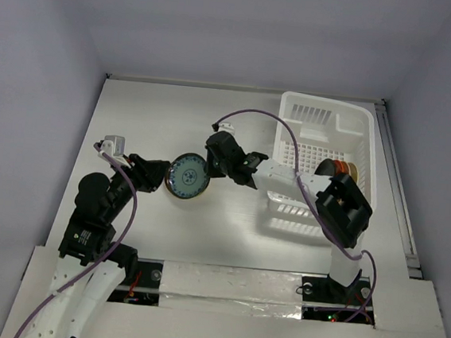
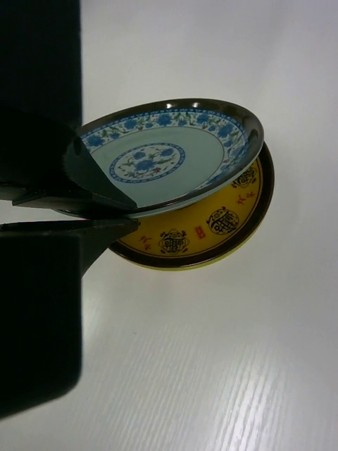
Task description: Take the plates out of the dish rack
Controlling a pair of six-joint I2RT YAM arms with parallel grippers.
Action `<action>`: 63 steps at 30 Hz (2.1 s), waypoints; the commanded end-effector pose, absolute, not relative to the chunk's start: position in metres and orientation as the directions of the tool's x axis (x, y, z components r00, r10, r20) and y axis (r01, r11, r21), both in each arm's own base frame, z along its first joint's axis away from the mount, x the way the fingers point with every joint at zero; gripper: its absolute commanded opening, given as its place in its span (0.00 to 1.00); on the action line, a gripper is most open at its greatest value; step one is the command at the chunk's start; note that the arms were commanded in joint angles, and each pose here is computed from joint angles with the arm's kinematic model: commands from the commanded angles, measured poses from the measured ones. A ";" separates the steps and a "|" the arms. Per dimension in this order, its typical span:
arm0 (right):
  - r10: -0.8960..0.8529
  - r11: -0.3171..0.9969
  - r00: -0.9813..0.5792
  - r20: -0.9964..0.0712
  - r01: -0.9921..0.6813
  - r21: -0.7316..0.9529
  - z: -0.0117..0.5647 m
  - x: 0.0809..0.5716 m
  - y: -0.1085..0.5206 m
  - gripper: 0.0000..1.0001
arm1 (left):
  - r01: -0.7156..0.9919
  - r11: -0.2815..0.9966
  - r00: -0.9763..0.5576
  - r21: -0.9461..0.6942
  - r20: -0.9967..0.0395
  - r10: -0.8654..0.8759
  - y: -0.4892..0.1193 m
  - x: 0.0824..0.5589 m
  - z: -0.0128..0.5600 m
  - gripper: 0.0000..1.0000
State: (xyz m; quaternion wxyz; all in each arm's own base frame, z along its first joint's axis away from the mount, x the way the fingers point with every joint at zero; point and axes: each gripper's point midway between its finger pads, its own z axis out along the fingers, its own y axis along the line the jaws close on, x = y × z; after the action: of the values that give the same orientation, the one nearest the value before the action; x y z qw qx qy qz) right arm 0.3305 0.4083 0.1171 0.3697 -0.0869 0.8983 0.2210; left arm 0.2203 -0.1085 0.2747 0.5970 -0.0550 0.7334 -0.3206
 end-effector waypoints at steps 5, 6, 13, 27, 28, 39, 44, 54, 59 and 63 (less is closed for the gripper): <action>0.169 0.814 -0.700 -0.693 -0.297 0.499 0.144 0.340 0.436 0.25 | 0.336 0.780 -0.249 -0.528 -0.848 -0.467 -0.110 0.221 0.288 0.27; 0.163 0.819 -0.705 -0.690 -0.294 0.494 0.140 0.339 0.434 0.34 | 0.336 0.780 -0.249 -0.528 -0.848 -0.467 -0.110 0.221 0.288 0.27; 0.109 0.864 -0.703 -0.703 -0.282 0.416 0.133 0.332 0.411 0.68 | 0.337 0.779 -0.249 -0.528 -0.848 -0.467 -0.110 0.220 0.288 0.28; 0.020 0.998 -0.522 -0.853 -0.041 0.049 0.222 0.307 0.249 0.00 | 0.337 0.780 -0.242 -0.527 -0.849 -0.469 -0.110 0.220 0.289 0.29; 0.043 0.997 -0.490 -0.871 0.076 0.007 0.228 0.308 0.219 0.00 | 0.338 0.780 -0.243 -0.527 -0.849 -0.469 -0.110 0.219 0.289 0.29; 0.064 0.924 -0.569 -0.820 0.345 -0.167 0.212 0.289 0.062 0.45 | 0.341 0.778 -0.245 -0.527 -0.849 -0.468 -0.111 0.220 0.289 0.29; 0.067 0.896 -0.599 -0.798 0.387 -0.216 0.213 0.295 0.038 0.47 | 0.343 0.777 -0.248 -0.528 -0.849 -0.467 -0.111 0.220 0.288 0.29; 0.054 0.917 -0.646 -0.761 0.334 -0.218 0.198 0.309 0.034 0.42 | 0.345 0.777 -0.244 -0.527 -0.849 -0.468 -0.111 0.219 0.289 0.29; 0.040 0.911 -0.672 -0.739 0.329 -0.250 0.187 0.315 0.031 0.39 | 0.345 0.777 -0.247 -0.526 -0.850 -0.466 -0.111 0.219 0.289 0.29; 0.035 0.892 -0.682 -0.730 0.350 -0.285 0.182 0.317 0.024 0.36 | 0.347 0.777 -0.244 -0.526 -0.850 -0.466 -0.111 0.219 0.290 0.29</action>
State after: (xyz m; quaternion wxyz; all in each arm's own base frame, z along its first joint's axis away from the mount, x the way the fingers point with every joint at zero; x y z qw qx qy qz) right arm 0.3063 0.0269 0.1695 0.3620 0.0982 0.9047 -0.2023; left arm 0.2191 -0.1106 0.2750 0.5949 -0.0500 0.7334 -0.3251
